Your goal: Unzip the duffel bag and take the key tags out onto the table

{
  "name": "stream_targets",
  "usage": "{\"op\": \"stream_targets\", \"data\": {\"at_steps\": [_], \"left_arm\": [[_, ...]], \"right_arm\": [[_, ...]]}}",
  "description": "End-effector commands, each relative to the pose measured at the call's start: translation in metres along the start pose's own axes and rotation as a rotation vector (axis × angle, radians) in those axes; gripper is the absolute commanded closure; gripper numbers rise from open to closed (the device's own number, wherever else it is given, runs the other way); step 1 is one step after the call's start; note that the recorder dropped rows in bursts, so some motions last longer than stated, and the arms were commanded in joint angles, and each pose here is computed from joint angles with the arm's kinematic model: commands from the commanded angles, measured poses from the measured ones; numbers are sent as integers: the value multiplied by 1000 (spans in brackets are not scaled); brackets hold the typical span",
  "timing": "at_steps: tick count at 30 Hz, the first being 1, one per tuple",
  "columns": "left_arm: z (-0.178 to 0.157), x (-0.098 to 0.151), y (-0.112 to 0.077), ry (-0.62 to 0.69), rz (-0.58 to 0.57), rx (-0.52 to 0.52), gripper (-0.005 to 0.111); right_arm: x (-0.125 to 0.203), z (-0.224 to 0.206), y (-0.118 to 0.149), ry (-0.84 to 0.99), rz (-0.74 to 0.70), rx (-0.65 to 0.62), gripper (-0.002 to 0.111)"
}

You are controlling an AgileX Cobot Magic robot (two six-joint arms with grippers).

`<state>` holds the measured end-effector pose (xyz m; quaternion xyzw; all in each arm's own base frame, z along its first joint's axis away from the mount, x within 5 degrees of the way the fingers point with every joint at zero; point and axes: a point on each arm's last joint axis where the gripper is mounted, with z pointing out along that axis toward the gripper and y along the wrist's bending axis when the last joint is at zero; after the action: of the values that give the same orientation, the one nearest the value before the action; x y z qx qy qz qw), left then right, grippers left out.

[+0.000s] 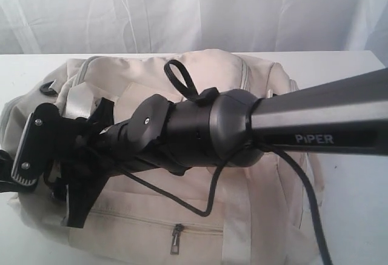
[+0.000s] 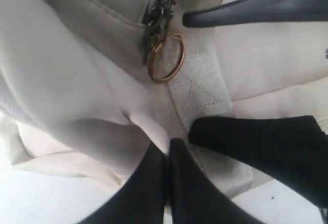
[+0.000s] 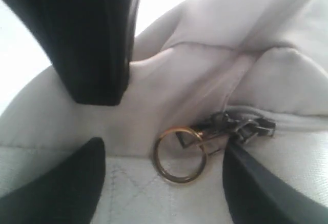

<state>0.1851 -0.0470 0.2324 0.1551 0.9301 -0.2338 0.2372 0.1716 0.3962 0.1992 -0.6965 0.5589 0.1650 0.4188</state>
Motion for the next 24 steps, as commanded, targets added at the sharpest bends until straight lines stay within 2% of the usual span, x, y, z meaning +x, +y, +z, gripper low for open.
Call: {"op": "stream_targets", "data": {"at_steps": [1, 10, 18, 24], "left_arm": [[-3, 0, -9, -15, -27, 65, 107], [-3, 0, -9, -15, -27, 65, 107], [-3, 0, -9, -11, -24, 64, 107], [-3, -1, -7, -23, -24, 44, 107]], "right_arm": [[-6, 10, -2, -10, 25, 50, 46], [6, 25, 5, 24, 61, 19, 50], [6, 25, 2, 24, 131, 53, 74], [0, 19, -1, 4, 187, 62, 72]]}}
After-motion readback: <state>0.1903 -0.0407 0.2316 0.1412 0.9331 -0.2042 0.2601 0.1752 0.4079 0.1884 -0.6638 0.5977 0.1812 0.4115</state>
